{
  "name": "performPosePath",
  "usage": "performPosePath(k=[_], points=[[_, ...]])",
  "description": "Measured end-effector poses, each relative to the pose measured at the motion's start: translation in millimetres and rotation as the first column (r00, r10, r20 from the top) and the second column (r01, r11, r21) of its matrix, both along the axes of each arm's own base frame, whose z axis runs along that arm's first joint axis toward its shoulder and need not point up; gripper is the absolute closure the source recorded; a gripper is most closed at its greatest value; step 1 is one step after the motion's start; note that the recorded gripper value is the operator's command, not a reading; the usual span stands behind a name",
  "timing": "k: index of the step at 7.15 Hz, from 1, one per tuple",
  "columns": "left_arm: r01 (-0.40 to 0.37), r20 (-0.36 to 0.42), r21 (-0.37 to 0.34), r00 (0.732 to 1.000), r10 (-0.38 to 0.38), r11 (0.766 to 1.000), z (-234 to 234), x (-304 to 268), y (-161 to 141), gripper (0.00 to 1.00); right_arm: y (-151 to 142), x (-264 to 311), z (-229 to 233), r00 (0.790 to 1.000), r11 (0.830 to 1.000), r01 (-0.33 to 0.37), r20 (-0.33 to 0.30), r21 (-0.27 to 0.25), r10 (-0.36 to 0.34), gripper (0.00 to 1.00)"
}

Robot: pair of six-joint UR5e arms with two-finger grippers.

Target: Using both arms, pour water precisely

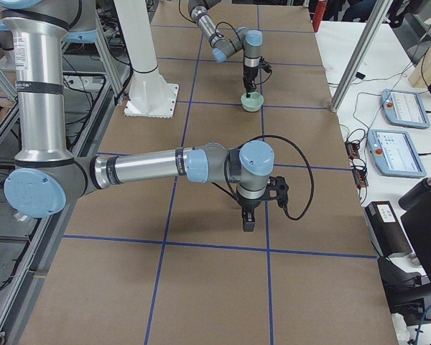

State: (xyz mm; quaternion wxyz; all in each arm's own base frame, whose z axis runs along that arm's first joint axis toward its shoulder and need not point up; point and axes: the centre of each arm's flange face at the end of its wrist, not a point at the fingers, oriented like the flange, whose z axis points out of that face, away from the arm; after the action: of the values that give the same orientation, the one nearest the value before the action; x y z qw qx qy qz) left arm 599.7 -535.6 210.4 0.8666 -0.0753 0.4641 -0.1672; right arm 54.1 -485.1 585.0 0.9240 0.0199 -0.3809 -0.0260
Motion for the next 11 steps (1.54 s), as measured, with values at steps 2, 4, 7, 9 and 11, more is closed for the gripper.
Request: performPosePath(k=[2,4,7,9,11], points=[[0.005,0.001,0.008,1.0,-0.005,1.0,-0.4,-5.3,-5.5,0.0,-1.2,0.1,-1.8,1.0,1.0,0.0,-0.002,0.004,0.0,0.0],[0.027,-0.021,0.021,0.999,-0.027,0.999,-10.1,-34.6,-17.6,0.0,-4.2,0.0,-7.1,1.0,1.0,0.002,-0.003,0.016,-0.002,0.0],[0.073,-0.037,-0.012,0.997,-0.074,0.997,-43.8,-113.6,-36.5,0.0,-42.0,-5.3,-55.6,0.996,0.993,0.011,-0.089,0.113,-0.001,0.0],[0.083,-0.04,-0.013,0.996,-0.083,0.996,-57.7,-130.8,-33.9,0.0,-21.2,-18.8,-69.1,0.986,0.993,-0.075,-0.142,0.096,0.088,0.0],[0.087,-0.046,-0.008,0.995,-0.087,0.996,-63.2,-136.5,-32.2,0.0,49.2,-44.1,-63.0,0.959,0.967,-0.216,-0.157,0.139,0.236,0.0]])
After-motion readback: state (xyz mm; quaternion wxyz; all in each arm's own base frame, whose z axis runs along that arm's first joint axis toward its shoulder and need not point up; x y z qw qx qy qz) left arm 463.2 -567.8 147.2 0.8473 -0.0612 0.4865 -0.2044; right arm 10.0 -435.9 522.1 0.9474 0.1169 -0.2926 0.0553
